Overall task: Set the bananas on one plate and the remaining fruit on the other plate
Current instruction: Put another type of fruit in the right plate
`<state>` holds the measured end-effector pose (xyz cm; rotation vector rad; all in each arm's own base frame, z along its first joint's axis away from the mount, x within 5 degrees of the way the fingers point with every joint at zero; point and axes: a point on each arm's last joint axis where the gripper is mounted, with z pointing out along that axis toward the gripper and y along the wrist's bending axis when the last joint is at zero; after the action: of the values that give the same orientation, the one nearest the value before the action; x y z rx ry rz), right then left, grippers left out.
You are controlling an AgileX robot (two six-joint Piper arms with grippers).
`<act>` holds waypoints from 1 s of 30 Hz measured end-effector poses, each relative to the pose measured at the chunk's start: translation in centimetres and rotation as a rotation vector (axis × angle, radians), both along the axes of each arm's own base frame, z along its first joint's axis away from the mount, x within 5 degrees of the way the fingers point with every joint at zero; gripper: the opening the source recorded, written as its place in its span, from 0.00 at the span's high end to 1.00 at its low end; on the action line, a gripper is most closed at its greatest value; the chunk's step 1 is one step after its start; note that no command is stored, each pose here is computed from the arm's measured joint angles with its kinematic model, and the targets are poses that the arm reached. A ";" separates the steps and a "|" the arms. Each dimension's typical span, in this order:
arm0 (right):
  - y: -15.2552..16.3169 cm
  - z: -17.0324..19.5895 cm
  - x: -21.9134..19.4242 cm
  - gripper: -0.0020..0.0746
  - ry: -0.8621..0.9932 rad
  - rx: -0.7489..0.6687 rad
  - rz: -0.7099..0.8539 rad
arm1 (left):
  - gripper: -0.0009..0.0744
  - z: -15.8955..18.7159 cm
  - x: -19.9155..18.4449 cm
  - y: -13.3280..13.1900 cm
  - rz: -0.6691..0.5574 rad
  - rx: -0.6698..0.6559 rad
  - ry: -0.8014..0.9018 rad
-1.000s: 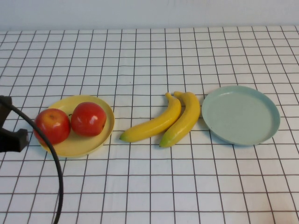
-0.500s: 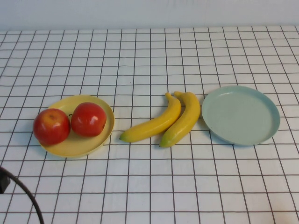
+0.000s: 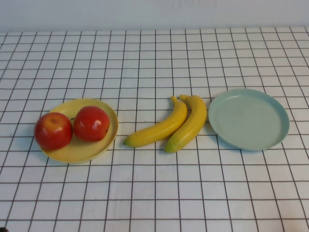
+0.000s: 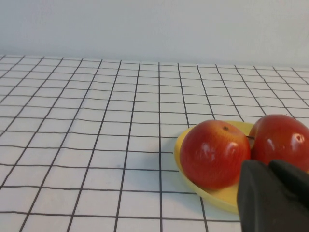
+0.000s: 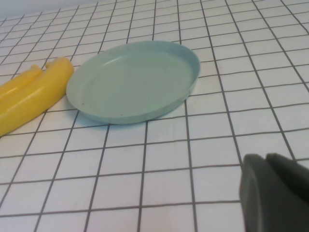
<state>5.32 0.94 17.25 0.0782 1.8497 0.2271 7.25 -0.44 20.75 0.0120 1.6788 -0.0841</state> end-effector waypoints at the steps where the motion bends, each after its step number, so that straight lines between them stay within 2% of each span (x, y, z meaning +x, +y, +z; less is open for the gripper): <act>1: 0.0 0.0 0.0 0.99 0.000 0.000 0.000 | 0.99 -0.3 -0.1 0.0 0.000 0.013 -0.006; 7: 0.0 0.0 0.0 0.99 0.000 0.000 0.000 | 0.99 -1.4 -0.7 0.1 0.003 0.021 -0.006; 17: 0.0 0.0 0.0 0.99 0.000 0.000 0.000 | 0.99 -3.2 -1.4 0.4 0.015 0.096 0.165; 21: 0.0 0.0 0.0 0.99 0.000 0.000 0.000 | 0.99 -3.5 -1.9 0.4 0.008 0.120 0.180; 30: 0.0 0.0 0.0 0.99 0.000 0.000 0.000 | 0.99 -3.6 -2.0 0.1 -0.011 0.048 0.195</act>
<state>5.32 0.94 17.25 0.0782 1.8497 0.2271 5.26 -0.35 17.14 0.0506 1.8751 -0.0541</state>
